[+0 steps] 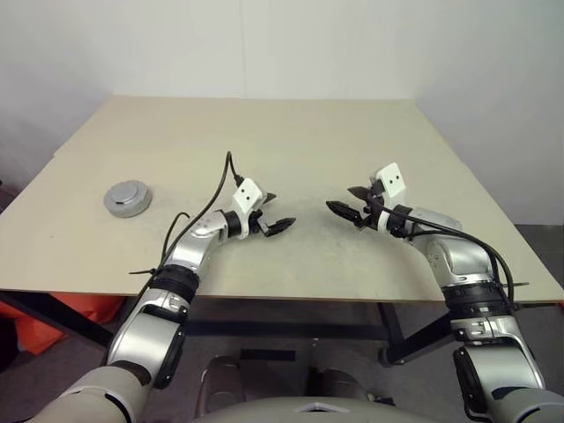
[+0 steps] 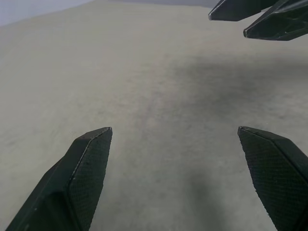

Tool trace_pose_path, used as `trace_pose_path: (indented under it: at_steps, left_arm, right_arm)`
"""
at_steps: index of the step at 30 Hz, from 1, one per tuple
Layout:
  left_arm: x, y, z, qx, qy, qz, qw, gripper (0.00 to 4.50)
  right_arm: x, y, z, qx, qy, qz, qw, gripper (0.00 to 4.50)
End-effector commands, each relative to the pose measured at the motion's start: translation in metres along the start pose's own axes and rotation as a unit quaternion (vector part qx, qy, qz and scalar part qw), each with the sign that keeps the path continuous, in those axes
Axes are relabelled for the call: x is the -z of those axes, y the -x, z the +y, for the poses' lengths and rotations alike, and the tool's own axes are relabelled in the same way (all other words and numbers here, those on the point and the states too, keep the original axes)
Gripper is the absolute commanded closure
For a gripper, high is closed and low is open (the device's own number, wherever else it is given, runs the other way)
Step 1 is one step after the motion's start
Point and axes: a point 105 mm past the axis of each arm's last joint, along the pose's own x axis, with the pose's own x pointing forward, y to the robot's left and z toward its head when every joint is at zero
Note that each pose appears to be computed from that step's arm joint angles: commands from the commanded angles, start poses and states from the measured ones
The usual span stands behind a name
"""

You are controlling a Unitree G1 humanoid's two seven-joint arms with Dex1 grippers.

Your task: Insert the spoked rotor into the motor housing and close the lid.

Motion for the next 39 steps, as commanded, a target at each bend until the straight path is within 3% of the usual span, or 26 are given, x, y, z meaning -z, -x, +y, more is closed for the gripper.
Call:
trace_pose_path:
  at_steps: [1,8,19,27,39]
  left_arm:
    - [-0.013,0.003,0.010,-0.022,-0.021,-0.019,0.999,0.11]
    - [-0.013,0.003,0.011,-0.031,-0.012,-0.023,0.999,0.11]
    - [-0.021,0.015,0.027,-0.073,-0.027,-0.032,0.996,0.11]
    - [-0.028,0.018,0.033,-0.093,-0.024,-0.044,0.994,0.11]
    - [-0.027,0.017,0.030,-0.099,-0.016,-0.050,0.994,0.11]
  right_arm:
    - [-0.022,0.001,-0.005,0.011,0.025,-0.026,0.999,0.40]
    - [-0.041,-0.002,-0.019,0.058,0.016,-0.064,0.996,0.40]
    - [-0.046,-0.009,-0.018,0.068,0.011,-0.086,0.994,0.40]
    - [-0.024,-0.016,-0.014,0.060,0.006,-0.044,0.997,0.40]
    - [-0.020,-0.008,-0.028,0.094,0.011,-0.033,0.995,0.40]
